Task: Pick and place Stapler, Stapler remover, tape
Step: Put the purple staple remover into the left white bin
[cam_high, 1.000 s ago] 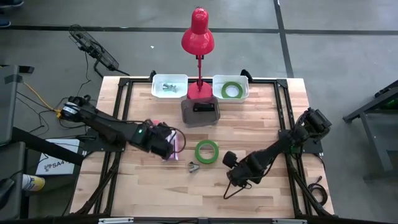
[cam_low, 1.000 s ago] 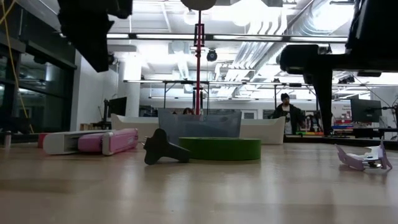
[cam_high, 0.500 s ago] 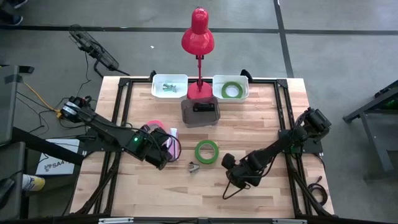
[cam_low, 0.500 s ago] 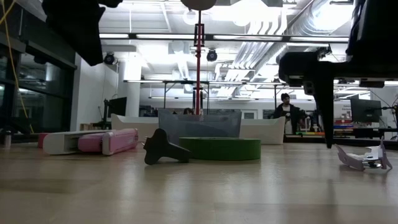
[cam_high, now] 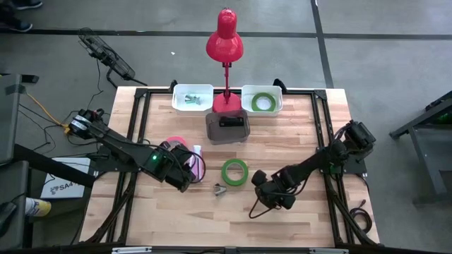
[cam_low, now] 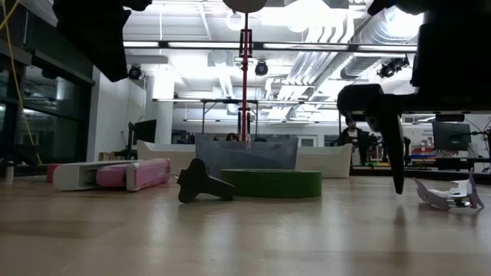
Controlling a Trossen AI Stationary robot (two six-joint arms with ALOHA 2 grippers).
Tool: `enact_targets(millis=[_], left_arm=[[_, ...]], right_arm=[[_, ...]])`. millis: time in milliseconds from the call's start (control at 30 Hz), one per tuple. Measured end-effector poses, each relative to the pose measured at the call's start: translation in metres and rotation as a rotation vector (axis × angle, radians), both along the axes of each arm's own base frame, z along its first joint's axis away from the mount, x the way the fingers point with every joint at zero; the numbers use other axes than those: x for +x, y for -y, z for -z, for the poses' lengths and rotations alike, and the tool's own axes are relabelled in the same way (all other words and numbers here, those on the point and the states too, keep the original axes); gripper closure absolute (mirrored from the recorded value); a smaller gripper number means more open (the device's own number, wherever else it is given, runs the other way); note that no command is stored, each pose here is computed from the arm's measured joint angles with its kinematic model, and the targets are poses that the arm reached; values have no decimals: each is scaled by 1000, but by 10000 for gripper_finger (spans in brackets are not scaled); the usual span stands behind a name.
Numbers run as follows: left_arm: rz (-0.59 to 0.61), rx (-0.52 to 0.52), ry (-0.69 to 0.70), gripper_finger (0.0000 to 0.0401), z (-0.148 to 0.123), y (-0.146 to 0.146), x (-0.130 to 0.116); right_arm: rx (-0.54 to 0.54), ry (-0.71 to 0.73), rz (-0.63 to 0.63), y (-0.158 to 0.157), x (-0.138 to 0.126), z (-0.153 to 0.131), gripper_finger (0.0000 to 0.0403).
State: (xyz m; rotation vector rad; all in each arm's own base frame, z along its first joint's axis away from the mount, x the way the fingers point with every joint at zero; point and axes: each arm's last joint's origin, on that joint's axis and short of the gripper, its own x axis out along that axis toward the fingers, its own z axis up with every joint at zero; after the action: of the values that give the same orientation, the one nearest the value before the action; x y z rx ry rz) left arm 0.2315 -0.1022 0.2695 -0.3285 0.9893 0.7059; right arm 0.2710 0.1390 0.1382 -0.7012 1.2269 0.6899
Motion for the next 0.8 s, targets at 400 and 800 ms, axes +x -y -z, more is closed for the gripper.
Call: enact_targets(millis=[400,800], left_arm=[[3,-8,-5,231,0,0,0],[4,-21,-10,231,0,1,0]], right_arm=[[25,-67,112,3,-4,2,165],[48,-86,260,3,-4,2,284]])
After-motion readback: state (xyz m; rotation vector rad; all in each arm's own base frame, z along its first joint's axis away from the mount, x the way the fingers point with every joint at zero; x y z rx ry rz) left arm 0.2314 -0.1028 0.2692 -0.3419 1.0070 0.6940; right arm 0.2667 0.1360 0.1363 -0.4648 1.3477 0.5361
